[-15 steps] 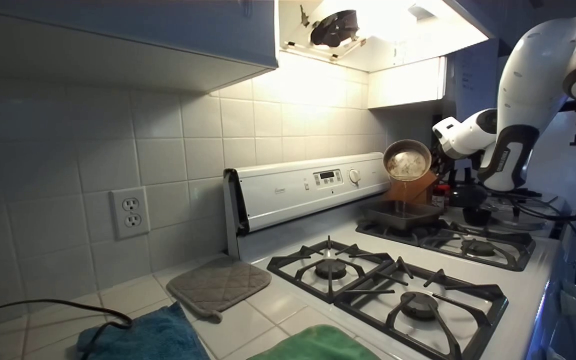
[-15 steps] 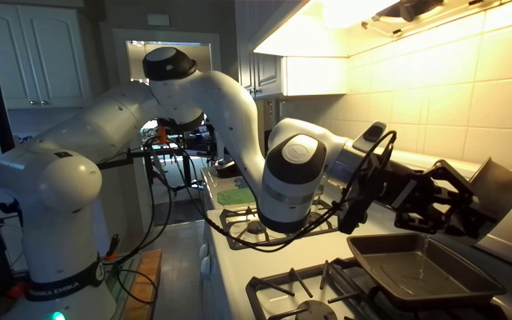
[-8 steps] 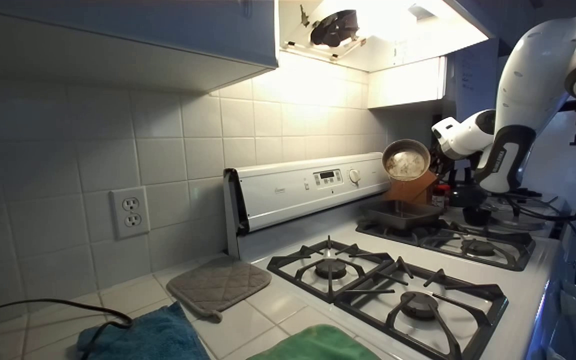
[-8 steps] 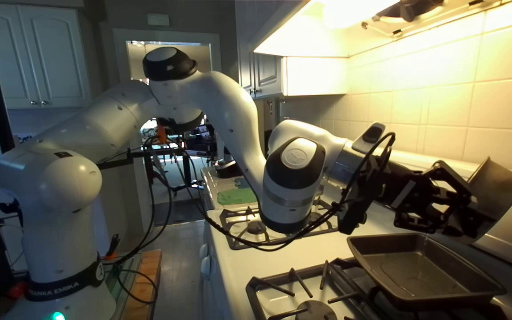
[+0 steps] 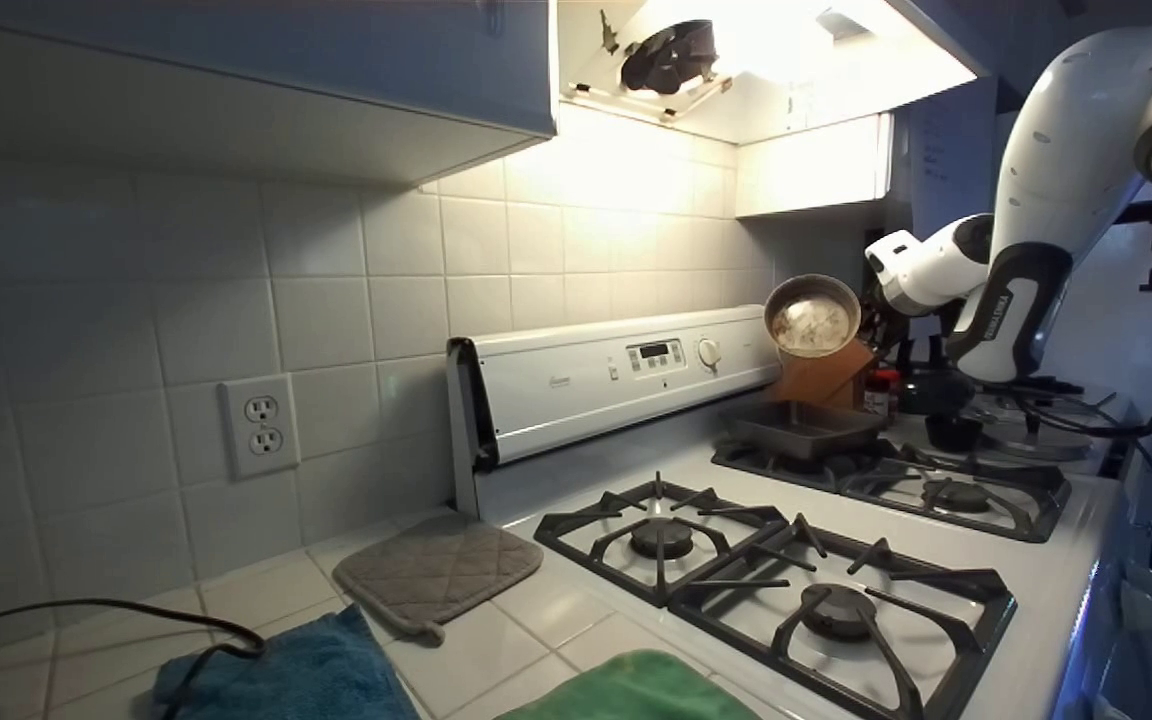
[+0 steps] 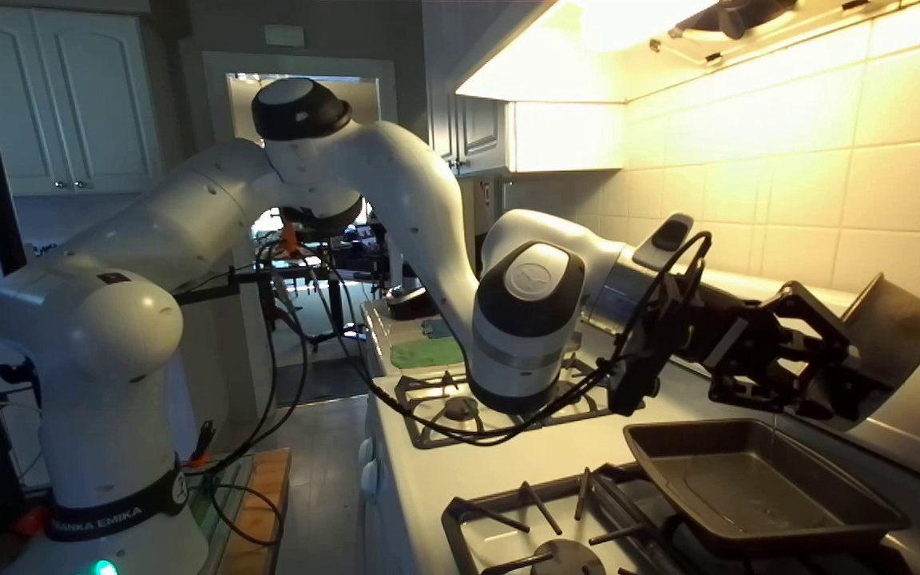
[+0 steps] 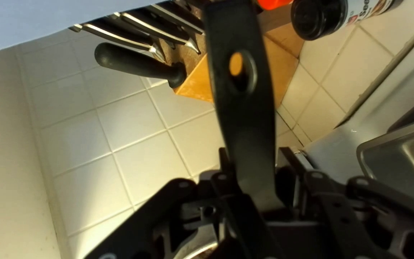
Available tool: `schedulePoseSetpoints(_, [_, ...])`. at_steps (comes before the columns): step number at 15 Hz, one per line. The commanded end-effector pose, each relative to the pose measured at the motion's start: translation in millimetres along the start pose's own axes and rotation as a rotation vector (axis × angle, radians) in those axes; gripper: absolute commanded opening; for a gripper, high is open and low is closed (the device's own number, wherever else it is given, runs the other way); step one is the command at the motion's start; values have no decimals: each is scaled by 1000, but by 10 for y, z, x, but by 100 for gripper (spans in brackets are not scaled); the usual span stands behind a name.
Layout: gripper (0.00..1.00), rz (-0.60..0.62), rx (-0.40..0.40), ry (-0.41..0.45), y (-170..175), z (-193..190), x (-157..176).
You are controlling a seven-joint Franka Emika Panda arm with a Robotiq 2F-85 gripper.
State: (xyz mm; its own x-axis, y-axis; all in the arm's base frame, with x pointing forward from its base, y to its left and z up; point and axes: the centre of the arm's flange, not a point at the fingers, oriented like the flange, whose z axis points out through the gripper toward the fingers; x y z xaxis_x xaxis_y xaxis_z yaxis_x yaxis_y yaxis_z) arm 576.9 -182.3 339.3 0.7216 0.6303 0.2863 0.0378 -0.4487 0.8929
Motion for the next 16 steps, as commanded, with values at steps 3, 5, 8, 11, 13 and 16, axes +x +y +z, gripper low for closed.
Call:
schedulePoseSetpoints(3, [11,25,49,-17,84,-67,-31])
schedulePoseSetpoints(5, [11,43,77,-37,78,-54,-30])
schedulePoseSetpoints(8, [11,76,117,-68,85,-49,-23])
schedulePoseSetpoints(11, [11,122,156,-96,124,-65,-18])
schedulePoseSetpoints(13, [11,153,192,-118,158,-97,-30])
schedulePoseSetpoints(16, [11,205,255,-146,205,-172,-99])
